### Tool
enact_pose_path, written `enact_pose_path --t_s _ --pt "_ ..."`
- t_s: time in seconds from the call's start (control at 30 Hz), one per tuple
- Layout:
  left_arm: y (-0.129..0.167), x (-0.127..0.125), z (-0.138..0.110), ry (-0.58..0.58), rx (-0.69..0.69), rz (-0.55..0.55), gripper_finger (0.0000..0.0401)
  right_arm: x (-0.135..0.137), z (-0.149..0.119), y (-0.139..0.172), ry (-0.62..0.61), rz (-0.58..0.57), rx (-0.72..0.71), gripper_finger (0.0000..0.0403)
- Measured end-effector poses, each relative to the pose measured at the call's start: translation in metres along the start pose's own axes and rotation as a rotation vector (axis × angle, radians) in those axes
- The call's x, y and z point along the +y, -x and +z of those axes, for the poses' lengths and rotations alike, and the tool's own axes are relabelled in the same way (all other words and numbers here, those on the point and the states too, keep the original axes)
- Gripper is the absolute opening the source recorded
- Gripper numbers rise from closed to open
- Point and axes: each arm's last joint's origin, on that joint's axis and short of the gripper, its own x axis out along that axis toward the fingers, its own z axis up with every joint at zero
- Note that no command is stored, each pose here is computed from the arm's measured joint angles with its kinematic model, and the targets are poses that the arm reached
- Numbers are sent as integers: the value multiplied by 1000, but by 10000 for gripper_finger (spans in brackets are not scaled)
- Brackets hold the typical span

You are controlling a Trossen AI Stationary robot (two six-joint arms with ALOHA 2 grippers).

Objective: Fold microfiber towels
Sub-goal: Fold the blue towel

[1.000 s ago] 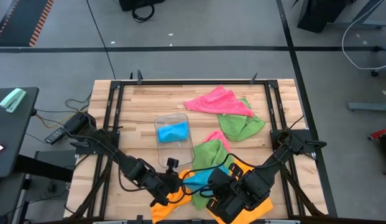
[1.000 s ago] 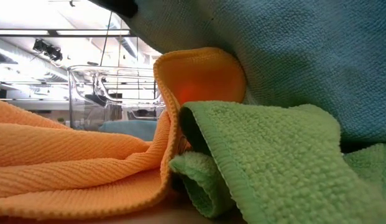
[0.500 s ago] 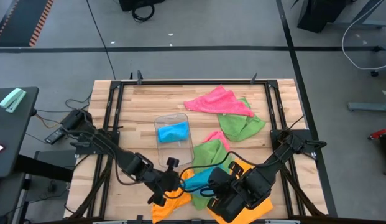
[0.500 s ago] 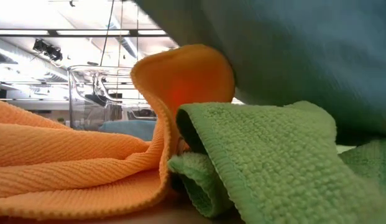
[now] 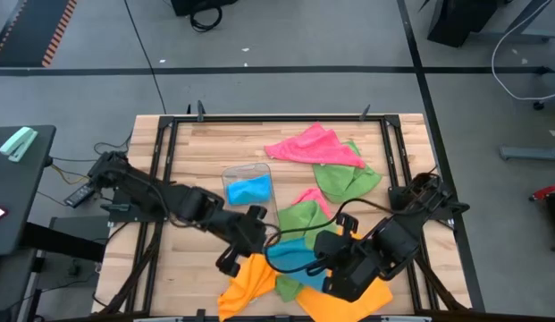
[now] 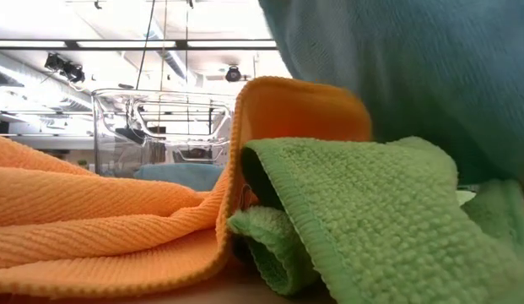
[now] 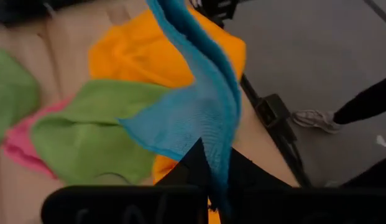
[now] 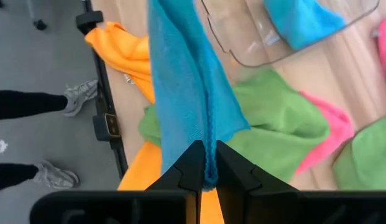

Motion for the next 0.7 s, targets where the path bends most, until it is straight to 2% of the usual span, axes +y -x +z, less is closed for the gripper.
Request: enact_pose_path --t_s 0.1,0.27,0.37,0.5,0.6,0.7 --pt "1 15 1 1 -4 23 13 -7 2 11 26 19 -18 41" --pt "2 39 1 51 -9 -1 9 -17 4 23 49 35 -40 42" --pt "3 46 1 47 -10 -1 18 -27 2 21 64 9 -24 41" --pt "4 51 1 21 -17 11 10 -44 -7 18 39 -22 35 41" --pt "5 60 1 8 -30 55 8 -56 -15 23 41 -26 46 42" --pt "5 72 3 -28 -49 164 15 -69 -20 33 39 -26 34 41"
